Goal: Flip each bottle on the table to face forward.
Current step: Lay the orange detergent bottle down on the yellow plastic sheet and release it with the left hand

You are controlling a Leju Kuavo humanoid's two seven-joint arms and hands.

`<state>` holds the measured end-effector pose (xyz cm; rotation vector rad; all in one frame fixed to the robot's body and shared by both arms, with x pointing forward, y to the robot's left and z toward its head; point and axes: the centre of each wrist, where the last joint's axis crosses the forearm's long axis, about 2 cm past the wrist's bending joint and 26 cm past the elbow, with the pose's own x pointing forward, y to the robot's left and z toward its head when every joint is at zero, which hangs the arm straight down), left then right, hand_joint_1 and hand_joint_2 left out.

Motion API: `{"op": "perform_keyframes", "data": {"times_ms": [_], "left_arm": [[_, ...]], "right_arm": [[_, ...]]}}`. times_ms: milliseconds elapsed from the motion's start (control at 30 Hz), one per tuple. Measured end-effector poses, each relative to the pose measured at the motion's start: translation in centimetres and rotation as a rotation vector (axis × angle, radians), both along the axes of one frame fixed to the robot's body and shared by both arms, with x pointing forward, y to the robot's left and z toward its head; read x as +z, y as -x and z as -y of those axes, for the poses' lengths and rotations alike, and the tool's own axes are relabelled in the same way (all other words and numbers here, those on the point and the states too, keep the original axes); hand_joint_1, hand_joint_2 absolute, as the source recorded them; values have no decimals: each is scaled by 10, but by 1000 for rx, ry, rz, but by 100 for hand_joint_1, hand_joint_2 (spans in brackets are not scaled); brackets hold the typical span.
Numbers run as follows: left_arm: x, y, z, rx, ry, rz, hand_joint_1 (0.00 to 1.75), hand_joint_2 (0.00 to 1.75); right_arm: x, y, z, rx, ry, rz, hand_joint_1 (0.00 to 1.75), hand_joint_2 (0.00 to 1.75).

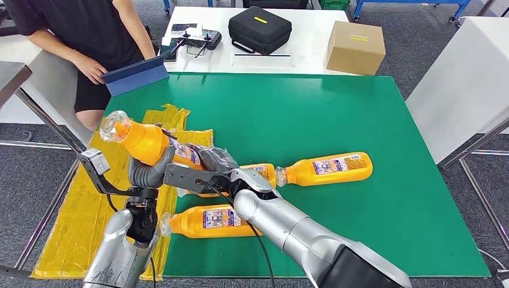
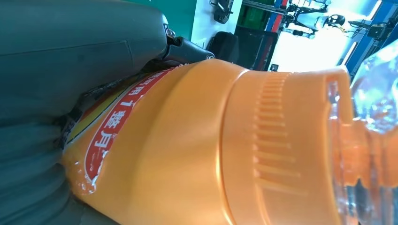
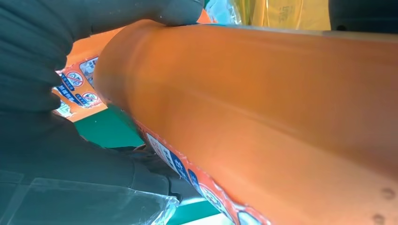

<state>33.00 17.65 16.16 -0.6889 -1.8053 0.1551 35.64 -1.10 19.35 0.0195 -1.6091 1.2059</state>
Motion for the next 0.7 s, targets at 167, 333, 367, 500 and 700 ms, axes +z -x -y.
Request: {"op": "perform_keyframes", "data": {"times_ms": [167, 333, 367, 500, 700], "left_arm": [[1, 3, -3, 6, 0, 2, 175, 175], [2, 4, -5, 12, 1, 8, 175, 175], [3, 4, -5, 12, 1, 9, 175, 175], [4, 5, -5, 14, 1, 13, 175, 175], [10, 10, -9, 25, 10, 44, 175, 175]], "right_arm": [[0, 1, -1, 4, -5, -5, 175, 175], [2, 2, -3, 7, -8, -3, 171, 175], [2, 2, -3, 8, -8, -3, 127, 175], [2, 2, -3, 2, -14, 5, 0, 0], [11, -5, 8, -62, -61, 100, 0, 0]]}}
